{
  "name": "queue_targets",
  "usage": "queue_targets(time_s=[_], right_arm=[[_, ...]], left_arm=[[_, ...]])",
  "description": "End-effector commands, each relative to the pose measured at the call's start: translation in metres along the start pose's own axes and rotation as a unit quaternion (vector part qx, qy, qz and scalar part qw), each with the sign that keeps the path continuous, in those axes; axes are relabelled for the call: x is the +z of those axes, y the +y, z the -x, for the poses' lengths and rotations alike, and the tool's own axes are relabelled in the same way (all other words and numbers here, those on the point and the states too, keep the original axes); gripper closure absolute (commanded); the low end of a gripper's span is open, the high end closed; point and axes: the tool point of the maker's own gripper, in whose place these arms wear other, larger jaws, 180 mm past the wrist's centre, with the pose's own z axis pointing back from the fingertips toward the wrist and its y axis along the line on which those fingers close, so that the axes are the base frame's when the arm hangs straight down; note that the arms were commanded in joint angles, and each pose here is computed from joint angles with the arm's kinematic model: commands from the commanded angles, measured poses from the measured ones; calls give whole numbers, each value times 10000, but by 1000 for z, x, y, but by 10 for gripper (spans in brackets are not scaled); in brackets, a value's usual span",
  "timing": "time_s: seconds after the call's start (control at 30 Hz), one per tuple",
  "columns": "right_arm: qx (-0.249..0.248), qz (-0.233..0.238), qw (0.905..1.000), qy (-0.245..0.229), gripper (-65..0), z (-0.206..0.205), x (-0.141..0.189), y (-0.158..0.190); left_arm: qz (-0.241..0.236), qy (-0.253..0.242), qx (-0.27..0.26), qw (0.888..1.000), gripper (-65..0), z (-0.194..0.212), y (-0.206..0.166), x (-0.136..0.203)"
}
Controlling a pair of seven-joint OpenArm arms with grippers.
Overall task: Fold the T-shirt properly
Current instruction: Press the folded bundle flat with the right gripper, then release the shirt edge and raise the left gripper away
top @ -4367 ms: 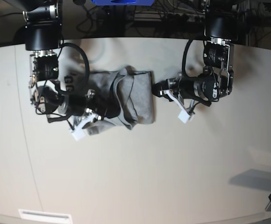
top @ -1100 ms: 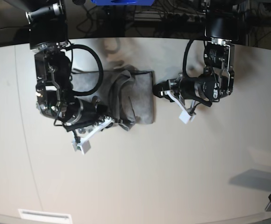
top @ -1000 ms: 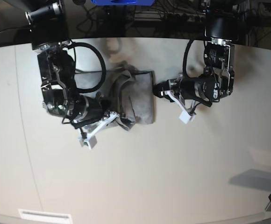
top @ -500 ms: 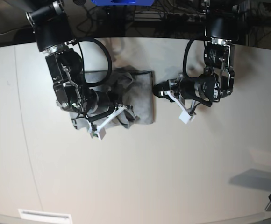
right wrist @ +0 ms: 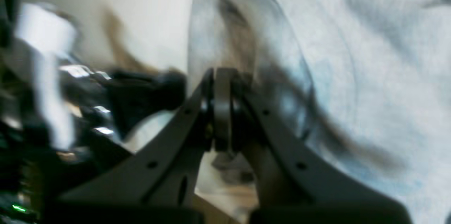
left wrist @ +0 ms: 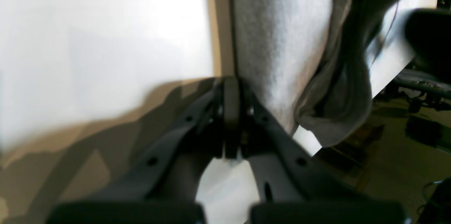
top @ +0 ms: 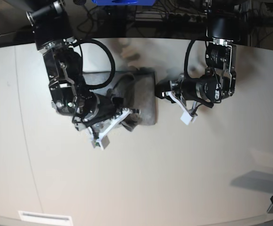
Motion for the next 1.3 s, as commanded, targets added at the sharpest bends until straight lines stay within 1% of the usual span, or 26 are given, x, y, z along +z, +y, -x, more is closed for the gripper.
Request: queue_targets(time_s=[0.0, 0.13, 0.33, 0.57, 0.7, 0.8, 0.87, 0.97, 1.1, 1.17, 1.27], right_arm=[[-31, -124, 9998, -173, -3, -10, 9, 9], [-275, -57, 9996, -63, -3, 11, 6, 1], [-478, 37, 9988, 32, -3, 38, 0, -10], [-577, 116, 9982, 66, -3, 49, -3, -18], [-750, 300, 9965, 206, -3, 68, -15, -33], [-820, 427, 9954, 240, -3, 73, -22, -42], [-817, 432, 9954, 263, -3, 74, -22, -43], [-710, 292, 9970, 93, -3, 62, -14, -32], [-419, -49, 9985, -336, -3, 32, 13, -4], [-247, -81, 9984, -510, -3, 18, 23, 0], [-24, 1, 9972, -754, -3, -5, 30, -3]], left_arm=[[-263, -23, -68, 9996, 0, -4, 9, 4], [-263, -23, -68, 9996, 0, -4, 9, 4], [-263, -23, -68, 9996, 0, -4, 9, 4], [-262, -17, -72, 9996, 0, -4, 9, 4], [-261, -11, -77, 9996, 0, -3, 9, 4], [-261, -11, -77, 9996, 0, -3, 9, 4], [-260, -5, -81, 9996, 0, -3, 8, 3], [-244, 1, -81, 9997, 0, -3, 8, 3], [-205, -119, -229, 9995, 0, -6, -1, 9], [-191, -230, -394, 9988, 0, -5, -9, 16], [-263, -300, -640, 9972, 0, 5, -13, 30]])
